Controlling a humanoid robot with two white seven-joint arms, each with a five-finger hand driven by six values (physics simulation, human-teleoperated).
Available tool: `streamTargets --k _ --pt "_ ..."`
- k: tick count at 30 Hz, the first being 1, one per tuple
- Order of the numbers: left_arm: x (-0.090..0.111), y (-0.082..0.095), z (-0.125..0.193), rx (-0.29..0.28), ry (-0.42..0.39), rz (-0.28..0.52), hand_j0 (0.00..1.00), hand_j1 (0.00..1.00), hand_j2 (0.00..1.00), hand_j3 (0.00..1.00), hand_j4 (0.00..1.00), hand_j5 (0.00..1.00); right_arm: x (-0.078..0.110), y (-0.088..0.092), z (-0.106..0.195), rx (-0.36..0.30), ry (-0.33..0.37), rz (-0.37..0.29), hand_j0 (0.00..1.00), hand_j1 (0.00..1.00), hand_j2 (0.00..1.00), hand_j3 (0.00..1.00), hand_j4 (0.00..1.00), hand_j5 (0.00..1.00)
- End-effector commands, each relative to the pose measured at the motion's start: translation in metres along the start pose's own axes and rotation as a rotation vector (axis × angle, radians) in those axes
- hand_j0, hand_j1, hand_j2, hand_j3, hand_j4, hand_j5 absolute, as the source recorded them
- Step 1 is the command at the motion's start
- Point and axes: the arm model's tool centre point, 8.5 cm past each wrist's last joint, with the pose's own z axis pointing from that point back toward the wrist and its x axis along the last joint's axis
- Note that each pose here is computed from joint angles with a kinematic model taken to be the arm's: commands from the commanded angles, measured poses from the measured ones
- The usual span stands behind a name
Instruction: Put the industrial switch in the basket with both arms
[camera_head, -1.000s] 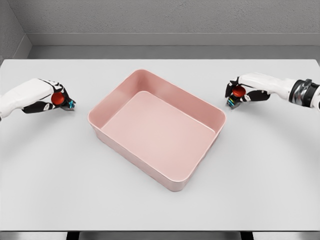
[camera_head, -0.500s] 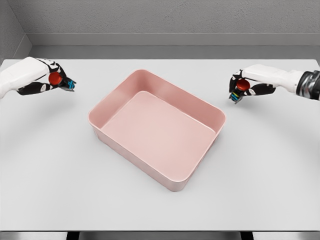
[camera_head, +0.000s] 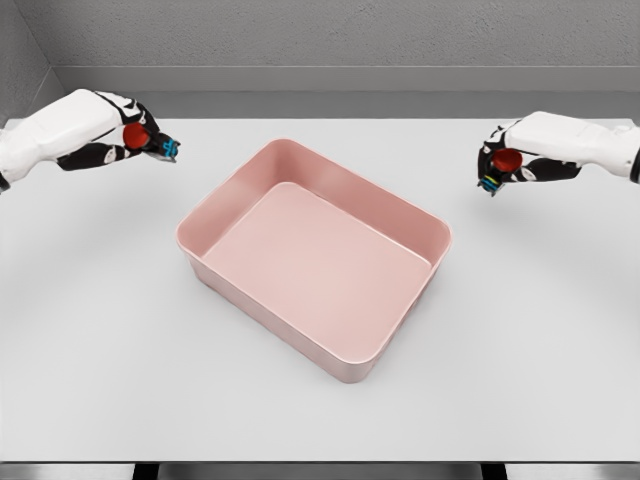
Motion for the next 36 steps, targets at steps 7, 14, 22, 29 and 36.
streamTargets --k 7,14,22,29,36 --pt "0.037 0.004 -0.028 0.046 -0.122 0.004 0.46 0.46 0.46 0.46 0.46 0.46 0.032 -0.017 0.007 0.001 -0.074 0.094 0.42 0.42 0.42 0.42 0.42 0.42" --pt "0.066 0.003 -0.045 0.064 -0.208 0.004 0.46 0.46 0.46 0.46 0.46 0.46 0.050 -0.025 0.010 0.003 -0.112 0.149 0.42 0.42 0.42 0.42 0.42 0.42" --pt "0.107 -0.009 -0.070 0.057 -0.331 0.023 0.48 0.48 0.48 0.48 0.48 0.48 0.075 -0.029 0.007 0.021 -0.174 0.207 0.42 0.42 0.42 0.42 0.42 0.42" --pt "0.138 -0.003 -0.075 0.074 -0.421 0.006 1.00 1.00 1.00 1.00 1.00 1.00 0.089 -0.032 0.005 0.022 -0.208 0.234 0.42 0.42 0.42 0.42 0.42 0.42" --pt "0.144 0.003 -0.077 0.090 -0.441 -0.001 1.00 1.00 1.00 1.00 1.00 1.00 0.103 -0.035 0.003 0.016 -0.244 0.261 0.42 0.42 0.42 0.42 0.42 0.42"
